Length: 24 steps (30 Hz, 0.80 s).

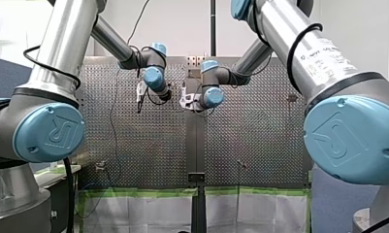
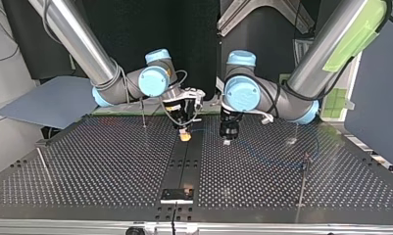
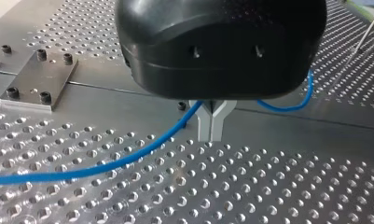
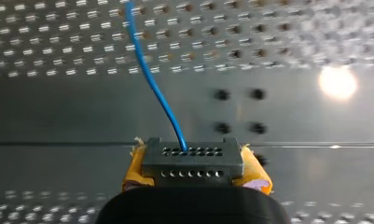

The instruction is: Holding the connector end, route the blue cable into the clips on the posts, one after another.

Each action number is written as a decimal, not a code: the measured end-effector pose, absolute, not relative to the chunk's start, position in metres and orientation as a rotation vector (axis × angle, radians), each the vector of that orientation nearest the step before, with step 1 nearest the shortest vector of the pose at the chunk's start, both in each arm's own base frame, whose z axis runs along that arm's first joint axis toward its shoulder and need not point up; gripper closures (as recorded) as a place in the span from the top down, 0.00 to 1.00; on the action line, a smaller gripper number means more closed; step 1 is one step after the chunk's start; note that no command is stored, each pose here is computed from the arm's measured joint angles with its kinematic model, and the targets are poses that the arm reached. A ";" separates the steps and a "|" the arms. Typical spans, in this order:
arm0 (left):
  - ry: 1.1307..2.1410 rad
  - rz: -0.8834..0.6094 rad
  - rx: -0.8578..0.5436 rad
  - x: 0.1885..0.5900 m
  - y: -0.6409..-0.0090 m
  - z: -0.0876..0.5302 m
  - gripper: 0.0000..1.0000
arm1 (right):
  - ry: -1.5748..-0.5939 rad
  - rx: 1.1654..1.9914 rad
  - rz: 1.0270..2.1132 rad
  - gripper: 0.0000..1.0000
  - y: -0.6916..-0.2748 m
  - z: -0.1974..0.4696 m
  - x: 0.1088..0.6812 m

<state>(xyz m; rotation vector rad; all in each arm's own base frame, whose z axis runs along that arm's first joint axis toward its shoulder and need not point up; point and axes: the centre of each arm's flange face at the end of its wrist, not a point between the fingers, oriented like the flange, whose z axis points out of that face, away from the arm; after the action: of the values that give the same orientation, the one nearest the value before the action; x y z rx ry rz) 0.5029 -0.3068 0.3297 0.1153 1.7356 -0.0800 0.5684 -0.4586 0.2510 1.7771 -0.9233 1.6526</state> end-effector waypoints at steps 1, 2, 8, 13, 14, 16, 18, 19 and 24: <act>1.732 -0.083 0.114 0.503 -0.308 0.329 0.00 | -0.927 1.783 1.645 0.00 -0.459 0.246 0.568; 1.729 -0.086 0.112 0.502 -0.308 0.327 0.00 | -0.933 1.791 1.635 0.00 -0.459 0.240 0.568; 1.725 -0.097 0.106 0.498 -0.309 0.313 0.00 | -0.964 1.817 1.588 0.00 -0.462 0.213 0.562; 1.763 -0.092 0.128 0.496 -0.314 0.291 0.00 | -0.981 1.836 1.559 0.00 -0.463 0.196 0.559; 1.772 -0.088 0.137 0.496 -0.316 0.286 0.00 | -0.984 1.838 1.554 0.00 -0.463 0.194 0.558; 1.791 -0.082 0.155 0.496 -0.321 0.274 0.00 | -0.986 1.841 1.545 0.00 -0.464 0.190 0.557; 1.805 -0.081 0.168 0.496 -0.325 0.263 0.00 | -0.987 1.843 1.537 0.00 -0.465 0.187 0.555; 1.808 -0.082 0.172 0.496 -0.327 0.258 0.00 | -0.987 1.844 1.534 0.00 -0.465 0.186 0.555; 1.836 -0.070 0.187 0.496 -0.337 0.232 0.00 | -1.000 1.861 1.500 0.00 -0.467 0.168 0.552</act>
<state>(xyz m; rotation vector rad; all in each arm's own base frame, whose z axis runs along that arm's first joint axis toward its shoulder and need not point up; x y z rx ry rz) 0.4955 -0.3369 0.2319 0.1871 1.8356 -0.0702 0.5517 -0.4675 0.1678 1.8611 -0.9996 1.4999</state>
